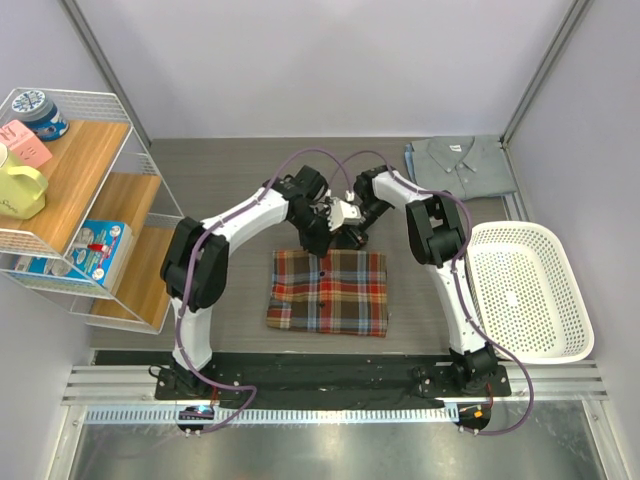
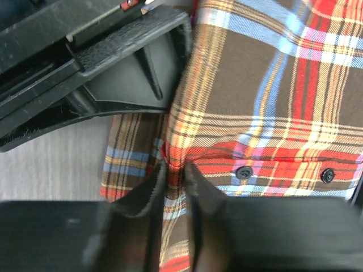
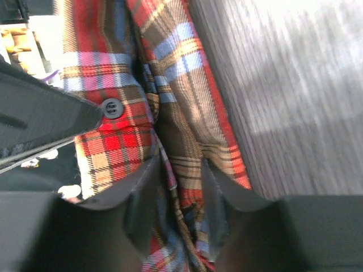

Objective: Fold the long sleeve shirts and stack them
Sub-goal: Fold the shirt

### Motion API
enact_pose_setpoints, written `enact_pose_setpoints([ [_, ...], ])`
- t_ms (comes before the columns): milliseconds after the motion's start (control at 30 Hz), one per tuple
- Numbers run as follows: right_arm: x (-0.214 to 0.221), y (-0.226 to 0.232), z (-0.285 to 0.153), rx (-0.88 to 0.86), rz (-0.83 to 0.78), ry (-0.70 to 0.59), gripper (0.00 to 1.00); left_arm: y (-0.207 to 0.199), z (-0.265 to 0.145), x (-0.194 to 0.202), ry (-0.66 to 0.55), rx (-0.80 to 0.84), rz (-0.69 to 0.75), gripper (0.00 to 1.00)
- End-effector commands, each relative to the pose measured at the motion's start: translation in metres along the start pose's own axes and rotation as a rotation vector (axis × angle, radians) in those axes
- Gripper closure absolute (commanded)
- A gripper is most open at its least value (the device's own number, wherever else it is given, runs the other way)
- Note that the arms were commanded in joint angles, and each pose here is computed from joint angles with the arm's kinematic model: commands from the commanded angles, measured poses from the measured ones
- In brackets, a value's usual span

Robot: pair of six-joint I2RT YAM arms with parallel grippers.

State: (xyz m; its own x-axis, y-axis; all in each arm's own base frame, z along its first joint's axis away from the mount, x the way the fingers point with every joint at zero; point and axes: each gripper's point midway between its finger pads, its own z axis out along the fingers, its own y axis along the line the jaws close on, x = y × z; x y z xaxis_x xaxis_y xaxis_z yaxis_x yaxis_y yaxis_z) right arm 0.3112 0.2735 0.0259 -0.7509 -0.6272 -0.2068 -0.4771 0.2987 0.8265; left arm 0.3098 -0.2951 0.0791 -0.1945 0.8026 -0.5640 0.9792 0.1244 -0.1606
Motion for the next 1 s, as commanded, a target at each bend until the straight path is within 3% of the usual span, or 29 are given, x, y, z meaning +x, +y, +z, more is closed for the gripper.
enact_pose_setpoints([
  [0, -0.025, 0.001, -0.037, 0.134, -0.099, -0.048, 0.54, 0.024, -0.026, -0.024, -0.081, -0.076, 0.014, 0.67],
  [200, -0.045, 0.017, -0.101, 0.293, -0.179, -0.141, 0.41, 0.016, -0.062, -0.011, -0.103, 0.04, -0.134, 0.44],
  [267, -0.038, 0.019, -0.117, 0.325, -0.179, -0.154, 0.34, 0.016, -0.064, 0.004, -0.06, 0.04, -0.157, 0.41],
  [400, -0.014, 0.018, -0.129, 0.344, -0.164, -0.116, 0.3, 0.02, -0.061, 0.027, -0.006, 0.048, -0.203, 0.35],
  [433, -0.009, 0.018, -0.132, 0.346, -0.16, -0.111, 0.22, 0.02, -0.058, 0.031, 0.003, 0.055, -0.219, 0.34],
  [467, -0.005, 0.017, -0.133, 0.349, -0.174, -0.095, 0.21, 0.026, -0.056, 0.037, 0.01, 0.044, -0.232, 0.33],
  [967, 0.035, 0.014, -0.097, 0.264, -0.18, 0.019, 0.24, 0.038, -0.04, 0.095, 0.154, 0.033, -0.295, 0.32],
])
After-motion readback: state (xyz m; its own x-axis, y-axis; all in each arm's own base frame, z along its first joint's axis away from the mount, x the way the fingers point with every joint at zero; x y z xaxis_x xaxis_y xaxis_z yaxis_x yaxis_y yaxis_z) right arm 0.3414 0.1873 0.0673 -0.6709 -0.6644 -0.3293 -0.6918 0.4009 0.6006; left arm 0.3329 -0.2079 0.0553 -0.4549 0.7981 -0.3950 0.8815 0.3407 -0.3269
